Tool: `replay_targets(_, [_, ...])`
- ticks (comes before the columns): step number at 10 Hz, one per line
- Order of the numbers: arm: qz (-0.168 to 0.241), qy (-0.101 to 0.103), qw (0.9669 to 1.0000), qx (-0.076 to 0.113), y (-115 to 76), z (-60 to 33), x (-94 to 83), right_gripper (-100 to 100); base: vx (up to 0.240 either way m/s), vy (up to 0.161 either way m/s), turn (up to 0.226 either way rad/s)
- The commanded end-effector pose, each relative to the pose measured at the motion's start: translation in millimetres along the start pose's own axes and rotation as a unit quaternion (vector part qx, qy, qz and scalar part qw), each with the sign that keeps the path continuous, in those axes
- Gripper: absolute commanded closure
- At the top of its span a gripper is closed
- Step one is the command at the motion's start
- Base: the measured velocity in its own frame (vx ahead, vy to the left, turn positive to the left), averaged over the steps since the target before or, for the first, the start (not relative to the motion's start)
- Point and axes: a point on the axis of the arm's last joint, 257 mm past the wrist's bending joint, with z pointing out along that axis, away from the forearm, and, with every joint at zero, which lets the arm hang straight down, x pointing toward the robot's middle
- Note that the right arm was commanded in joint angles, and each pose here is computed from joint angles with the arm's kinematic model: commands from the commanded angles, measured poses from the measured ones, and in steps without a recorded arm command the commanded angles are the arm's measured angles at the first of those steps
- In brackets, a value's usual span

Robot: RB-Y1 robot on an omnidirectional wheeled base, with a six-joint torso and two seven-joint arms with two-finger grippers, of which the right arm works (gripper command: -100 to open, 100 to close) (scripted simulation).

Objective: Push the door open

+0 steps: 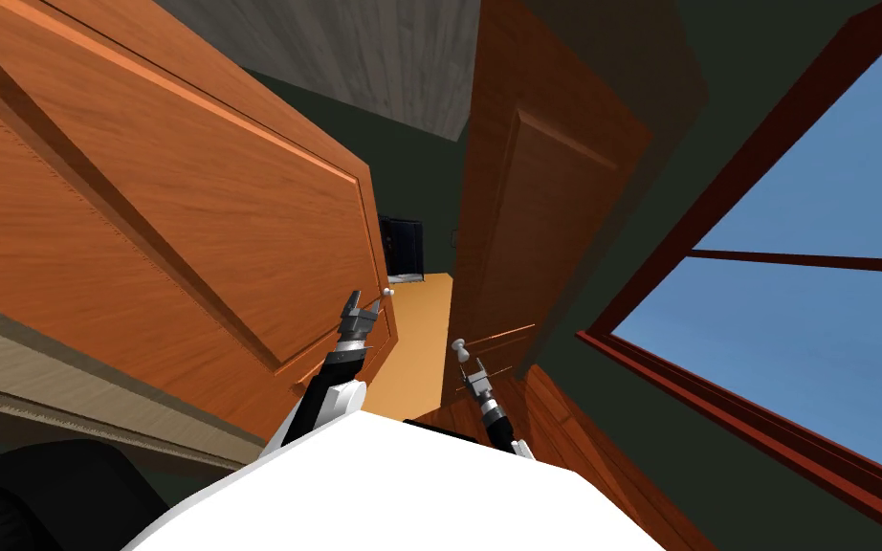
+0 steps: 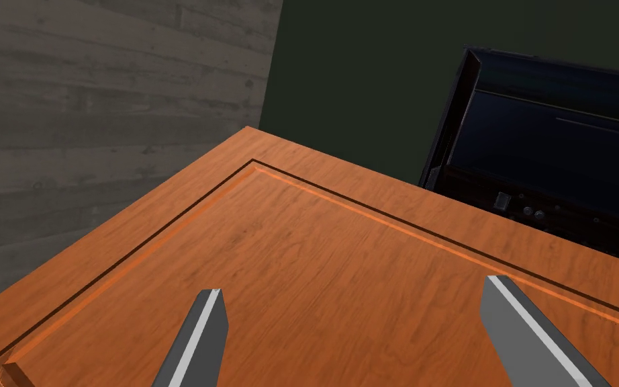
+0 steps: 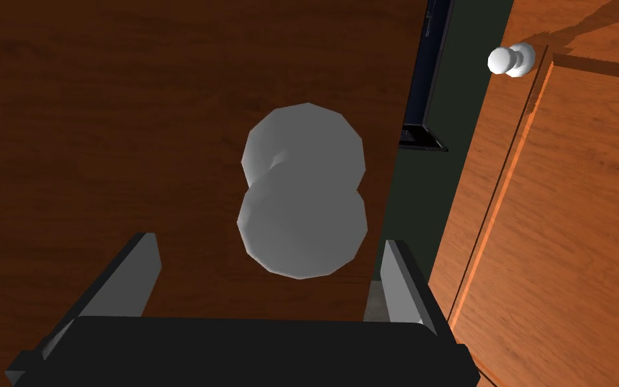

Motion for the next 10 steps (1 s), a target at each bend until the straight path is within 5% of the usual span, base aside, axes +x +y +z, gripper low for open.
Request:
replay_targets(1, [0.009,-0.004,1.0,0.002,6.4,3.0,-1.7,-100,0.215,0.071,0.018])
replay_targets(3, [0.014,-0.006,0.9999,0.003,12.1,5.9,-2.4,-100,0.128,0.059,0.012])
replay_targets(4, [0.014,-0.006,0.9999,0.003,12.1,5.9,-2.4,100,-0.008,-0.003,0.003])
replay_targets(10, [0.033,-0.009,0.9994,0.008,7.6,6.9,-4.4,100,-0.003,-0.001,0.016])
